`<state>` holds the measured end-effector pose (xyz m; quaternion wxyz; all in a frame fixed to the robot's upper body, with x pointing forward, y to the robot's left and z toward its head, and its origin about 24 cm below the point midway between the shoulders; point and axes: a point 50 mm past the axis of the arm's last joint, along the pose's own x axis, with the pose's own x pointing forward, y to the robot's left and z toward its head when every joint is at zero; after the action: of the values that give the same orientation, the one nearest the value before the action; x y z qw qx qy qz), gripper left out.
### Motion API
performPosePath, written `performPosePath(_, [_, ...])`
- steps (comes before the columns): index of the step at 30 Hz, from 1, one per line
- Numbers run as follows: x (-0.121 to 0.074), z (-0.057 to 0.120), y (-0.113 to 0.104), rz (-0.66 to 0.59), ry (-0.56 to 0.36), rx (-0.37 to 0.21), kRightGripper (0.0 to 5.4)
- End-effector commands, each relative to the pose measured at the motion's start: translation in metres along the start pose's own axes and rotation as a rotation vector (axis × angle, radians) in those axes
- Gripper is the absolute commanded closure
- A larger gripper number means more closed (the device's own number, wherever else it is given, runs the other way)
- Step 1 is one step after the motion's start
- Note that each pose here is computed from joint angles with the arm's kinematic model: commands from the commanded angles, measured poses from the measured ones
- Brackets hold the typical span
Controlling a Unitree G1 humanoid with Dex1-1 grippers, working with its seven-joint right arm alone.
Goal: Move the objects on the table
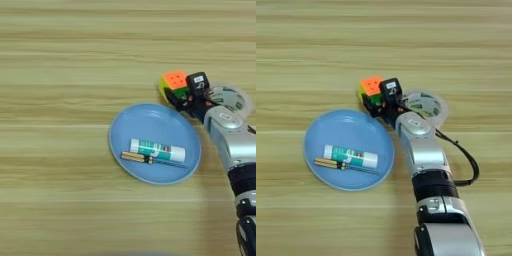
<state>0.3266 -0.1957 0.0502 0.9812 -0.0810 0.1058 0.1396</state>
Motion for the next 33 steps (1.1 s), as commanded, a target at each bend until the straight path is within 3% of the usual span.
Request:
performPosePath(1, [0.004, 0.027, -0.008, 0.000, -0.072, -0.066, 2.07])
performPosePath(8, [0.004, 0.022, -0.005, 0.021, -0.042, -0.062, 2.07])
performPosePath(17, [0.005, 0.025, -0.006, 0.011, -0.053, -0.059, 0.84])
performPosePath(24, [0.003, 0.037, -0.006, 0.002, -0.123, -0.072, 0.03])
performPosePath(30, [0.003, 0.034, -0.008, -0.011, -0.105, -0.081, 0.03])
performPosePath(33, [0.001, 0.044, -0.008, -0.005, -0.169, -0.068, 0.03])
